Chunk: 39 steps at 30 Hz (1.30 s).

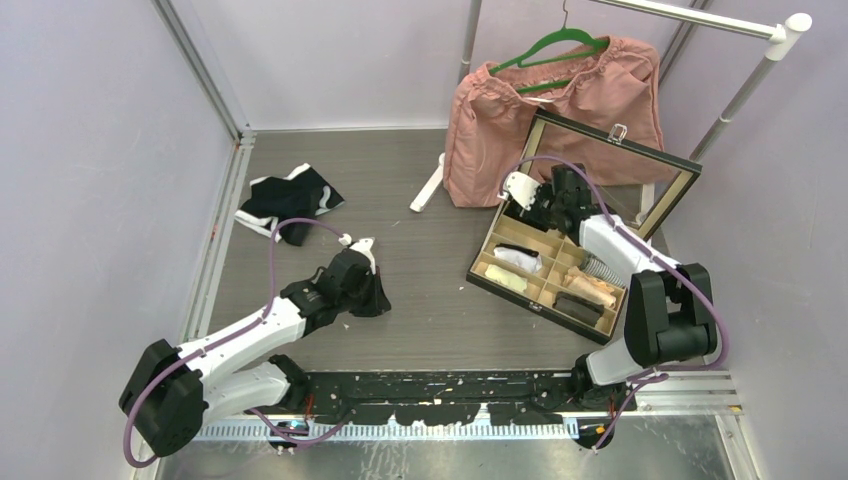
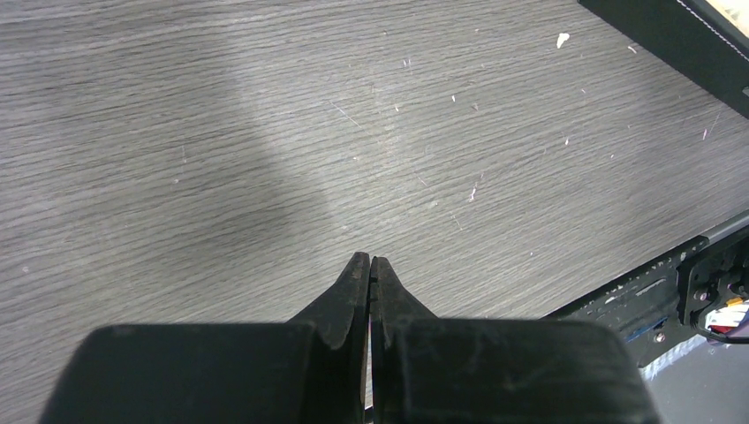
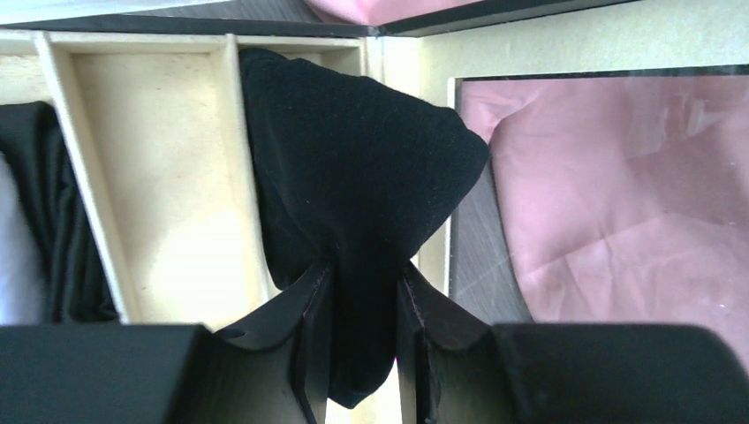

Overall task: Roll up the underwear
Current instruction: Place the underwear in the storage box.

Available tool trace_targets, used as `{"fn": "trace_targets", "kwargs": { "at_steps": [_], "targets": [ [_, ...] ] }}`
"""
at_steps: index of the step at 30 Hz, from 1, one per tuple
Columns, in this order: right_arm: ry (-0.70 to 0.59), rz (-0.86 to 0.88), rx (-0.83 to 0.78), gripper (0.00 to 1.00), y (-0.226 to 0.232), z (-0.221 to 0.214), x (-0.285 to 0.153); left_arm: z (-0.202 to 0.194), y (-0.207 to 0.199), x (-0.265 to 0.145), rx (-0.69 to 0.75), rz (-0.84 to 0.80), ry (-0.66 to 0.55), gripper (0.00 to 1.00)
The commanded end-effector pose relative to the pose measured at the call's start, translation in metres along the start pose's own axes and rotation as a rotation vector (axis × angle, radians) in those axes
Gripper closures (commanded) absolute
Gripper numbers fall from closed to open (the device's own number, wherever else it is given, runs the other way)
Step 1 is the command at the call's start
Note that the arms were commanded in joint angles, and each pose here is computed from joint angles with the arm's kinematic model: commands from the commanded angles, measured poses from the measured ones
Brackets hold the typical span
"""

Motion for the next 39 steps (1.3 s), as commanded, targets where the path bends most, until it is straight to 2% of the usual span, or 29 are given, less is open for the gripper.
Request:
{"fn": "trace_targets", "kwargs": {
  "at_steps": [1, 20, 39],
  "targets": [
    [-0.077, -0.005, 0.033, 0.98, -0.012, 0.017, -0.017, 0.009, -0.013, -0.002, 0.010, -0.054, -0.027, 0.99],
    [-0.121, 0.203, 0.104, 0.98, 0.025, 0.026, -0.025, 0.006, -0.013, 0.000, 0.004, -0.058, -0.013, 0.99],
    [-0.130, 0.316, 0.149, 0.99, 0.047, 0.027, -0.021, 0.004, -0.013, 0.001, -0.003, -0.060, -0.002, 0.99]
  ]
}}
Point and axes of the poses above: each gripper's point midway between its finger pads, its own x axis out along the fingers, its own y axis along the line the jaws close on, z = x × y, the point moved 2 cm from there along -x, back along the fingers, and after that the axes turned 14 degrees about -x, right-handed, at the moved point
